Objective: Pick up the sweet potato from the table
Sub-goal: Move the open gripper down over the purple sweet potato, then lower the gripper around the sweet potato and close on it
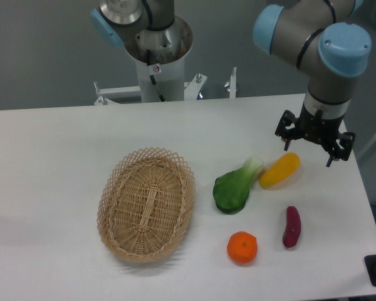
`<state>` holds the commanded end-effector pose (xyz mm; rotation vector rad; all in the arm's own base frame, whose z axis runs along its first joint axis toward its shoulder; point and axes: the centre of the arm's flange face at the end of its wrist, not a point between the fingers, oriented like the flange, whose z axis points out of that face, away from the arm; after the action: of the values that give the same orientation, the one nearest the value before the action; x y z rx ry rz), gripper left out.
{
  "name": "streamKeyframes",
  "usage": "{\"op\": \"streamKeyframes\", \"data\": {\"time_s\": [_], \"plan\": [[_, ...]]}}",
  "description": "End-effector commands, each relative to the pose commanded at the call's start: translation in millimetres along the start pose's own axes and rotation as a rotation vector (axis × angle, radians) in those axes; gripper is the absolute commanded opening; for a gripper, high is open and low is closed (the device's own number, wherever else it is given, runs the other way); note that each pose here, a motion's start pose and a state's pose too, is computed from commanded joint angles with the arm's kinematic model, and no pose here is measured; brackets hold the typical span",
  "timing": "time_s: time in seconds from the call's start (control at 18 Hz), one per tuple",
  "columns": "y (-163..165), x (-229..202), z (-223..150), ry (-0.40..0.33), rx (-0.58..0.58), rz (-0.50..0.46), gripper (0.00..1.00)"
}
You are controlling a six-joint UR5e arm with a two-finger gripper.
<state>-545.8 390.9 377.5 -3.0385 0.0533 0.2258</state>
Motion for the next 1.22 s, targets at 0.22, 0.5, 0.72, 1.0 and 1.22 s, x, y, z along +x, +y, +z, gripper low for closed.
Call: {"op": "streamKeyframes", "data": {"time_s": [0.22, 0.5, 0.72, 1.0, 1.22], "plan": [[-11, -8, 36, -0.001, 0.039, -0.093, 1.0], [-40, -15, 92, -0.028, 0.085, -0.077, 1.0], [-57, -11, 132, -0.061, 0.113, -0.043, 1.0], [-62, -11, 160, -0.054, 0.106, -0.035, 1.0], [-61, -9, 171, -0.051, 0.1, -0.006, 1.0]]}}
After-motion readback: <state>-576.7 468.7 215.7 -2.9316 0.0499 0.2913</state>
